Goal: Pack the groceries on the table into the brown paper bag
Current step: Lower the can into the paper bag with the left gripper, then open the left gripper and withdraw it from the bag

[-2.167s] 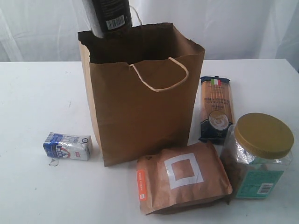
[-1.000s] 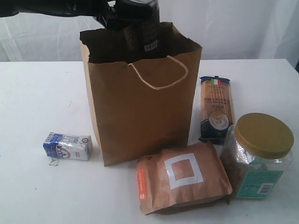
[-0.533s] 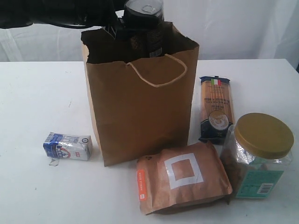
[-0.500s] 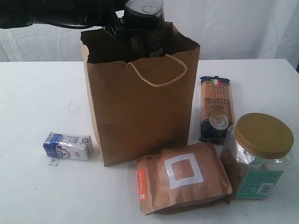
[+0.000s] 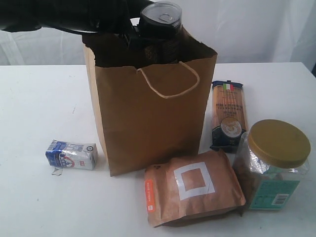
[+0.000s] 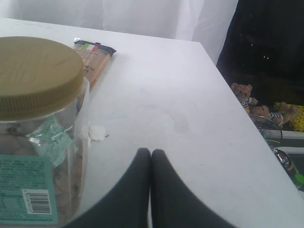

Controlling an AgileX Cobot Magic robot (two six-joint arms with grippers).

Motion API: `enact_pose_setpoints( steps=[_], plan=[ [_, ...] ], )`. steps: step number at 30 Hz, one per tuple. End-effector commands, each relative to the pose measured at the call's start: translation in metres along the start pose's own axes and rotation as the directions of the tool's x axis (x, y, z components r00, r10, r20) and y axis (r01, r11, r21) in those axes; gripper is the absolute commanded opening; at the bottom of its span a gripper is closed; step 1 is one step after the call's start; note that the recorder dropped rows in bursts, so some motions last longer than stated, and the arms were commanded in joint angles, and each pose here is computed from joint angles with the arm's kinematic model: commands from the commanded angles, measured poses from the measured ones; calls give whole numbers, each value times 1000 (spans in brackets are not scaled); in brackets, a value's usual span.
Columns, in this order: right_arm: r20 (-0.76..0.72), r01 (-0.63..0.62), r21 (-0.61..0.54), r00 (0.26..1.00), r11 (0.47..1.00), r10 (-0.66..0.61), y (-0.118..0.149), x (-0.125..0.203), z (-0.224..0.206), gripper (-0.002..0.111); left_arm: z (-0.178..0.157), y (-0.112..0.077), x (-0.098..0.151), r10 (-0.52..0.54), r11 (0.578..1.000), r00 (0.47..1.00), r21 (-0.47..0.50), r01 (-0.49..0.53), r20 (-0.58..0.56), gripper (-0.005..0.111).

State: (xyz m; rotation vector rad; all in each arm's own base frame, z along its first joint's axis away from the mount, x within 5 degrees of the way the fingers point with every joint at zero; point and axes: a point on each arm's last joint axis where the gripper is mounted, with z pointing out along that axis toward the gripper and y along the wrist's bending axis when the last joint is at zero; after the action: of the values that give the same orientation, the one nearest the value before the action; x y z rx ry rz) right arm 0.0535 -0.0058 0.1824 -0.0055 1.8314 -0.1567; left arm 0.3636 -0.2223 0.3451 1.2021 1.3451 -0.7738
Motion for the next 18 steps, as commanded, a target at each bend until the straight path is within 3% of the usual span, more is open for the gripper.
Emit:
enact_pose_setpoints(
  steps=[1,5,18],
  plan=[
    [9,2,1,1000,1000,-2,0,0,0,0,-2,-1,-12,-34,999,998,-11,34,49,56],
    [9,2,1,1000,1000,-2,0,0,0,0,-2,-3,-14,-45,999,996,14,44,71,72],
    [9,2,1,1000,1000,-2,0,0,0,0,-2,-3,-14,-45,999,996,22,43,73,76]
  ],
)
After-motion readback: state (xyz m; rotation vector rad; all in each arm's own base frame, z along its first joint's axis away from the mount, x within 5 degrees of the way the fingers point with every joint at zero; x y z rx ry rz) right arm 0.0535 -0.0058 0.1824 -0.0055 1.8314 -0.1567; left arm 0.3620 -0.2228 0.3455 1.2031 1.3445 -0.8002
